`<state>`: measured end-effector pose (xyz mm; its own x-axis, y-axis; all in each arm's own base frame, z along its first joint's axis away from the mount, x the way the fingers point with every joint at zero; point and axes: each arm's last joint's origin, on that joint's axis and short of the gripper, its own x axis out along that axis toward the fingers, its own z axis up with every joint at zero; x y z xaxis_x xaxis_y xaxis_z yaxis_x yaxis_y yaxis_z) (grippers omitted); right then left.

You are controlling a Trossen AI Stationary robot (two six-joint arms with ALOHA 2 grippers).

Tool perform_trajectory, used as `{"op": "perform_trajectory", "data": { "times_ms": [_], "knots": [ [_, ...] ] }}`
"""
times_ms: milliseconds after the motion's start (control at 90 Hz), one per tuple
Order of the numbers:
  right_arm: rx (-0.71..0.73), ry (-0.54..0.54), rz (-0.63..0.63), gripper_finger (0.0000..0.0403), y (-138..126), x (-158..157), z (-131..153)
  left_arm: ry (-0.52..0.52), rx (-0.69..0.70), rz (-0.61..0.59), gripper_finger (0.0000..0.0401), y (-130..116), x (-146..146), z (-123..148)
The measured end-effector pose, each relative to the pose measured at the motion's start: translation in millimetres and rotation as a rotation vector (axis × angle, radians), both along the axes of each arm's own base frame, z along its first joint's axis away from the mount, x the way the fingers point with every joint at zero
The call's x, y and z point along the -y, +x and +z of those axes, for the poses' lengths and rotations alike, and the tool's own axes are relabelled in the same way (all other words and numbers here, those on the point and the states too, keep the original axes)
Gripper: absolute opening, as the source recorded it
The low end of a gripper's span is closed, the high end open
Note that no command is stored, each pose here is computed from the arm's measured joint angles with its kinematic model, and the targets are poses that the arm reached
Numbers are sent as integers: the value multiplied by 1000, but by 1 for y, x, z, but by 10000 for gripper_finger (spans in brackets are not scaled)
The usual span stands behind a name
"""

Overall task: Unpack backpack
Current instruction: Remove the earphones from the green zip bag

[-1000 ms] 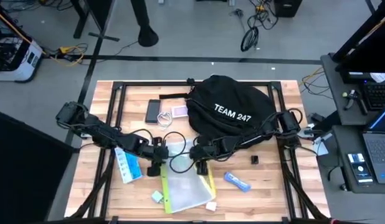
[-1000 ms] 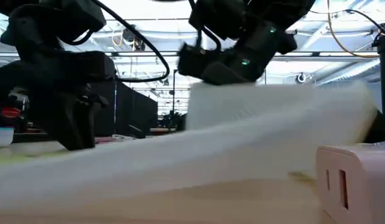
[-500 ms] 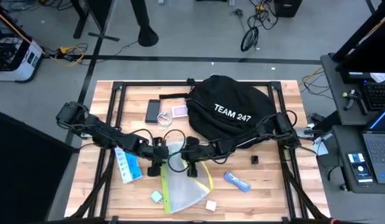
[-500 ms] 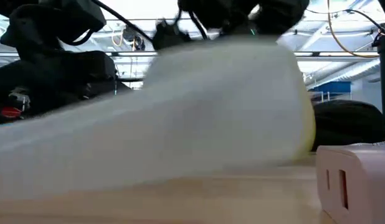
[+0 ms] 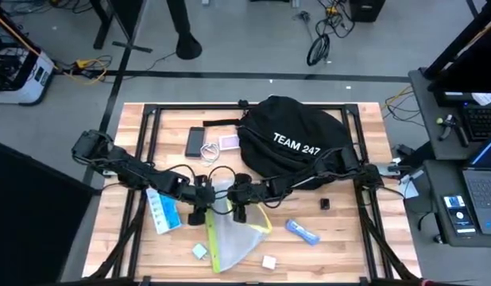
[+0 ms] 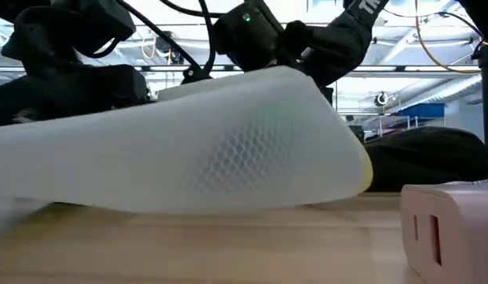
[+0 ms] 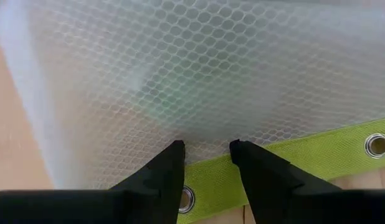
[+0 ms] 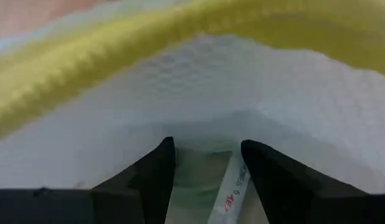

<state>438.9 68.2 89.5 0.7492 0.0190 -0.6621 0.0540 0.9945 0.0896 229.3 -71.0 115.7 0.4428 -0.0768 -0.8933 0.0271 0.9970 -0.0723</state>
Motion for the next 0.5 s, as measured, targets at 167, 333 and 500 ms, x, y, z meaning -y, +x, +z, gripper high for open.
{"op": "perform_trajectory", "data": {
  "times_ms": [167, 333, 500],
  "knots": [
    [-212, -38, 47, 186, -19, -14, -3, -5, -20, 17, 134, -1, 0, 0],
    [-330, -72, 92, 186, -36, -24, 12, -15, -24, 38, 134, -2, 0, 0],
    [-504, -74, 110, 186, -61, -27, 30, -14, -34, 43, 134, -2, -1, -1]
  ]
}}
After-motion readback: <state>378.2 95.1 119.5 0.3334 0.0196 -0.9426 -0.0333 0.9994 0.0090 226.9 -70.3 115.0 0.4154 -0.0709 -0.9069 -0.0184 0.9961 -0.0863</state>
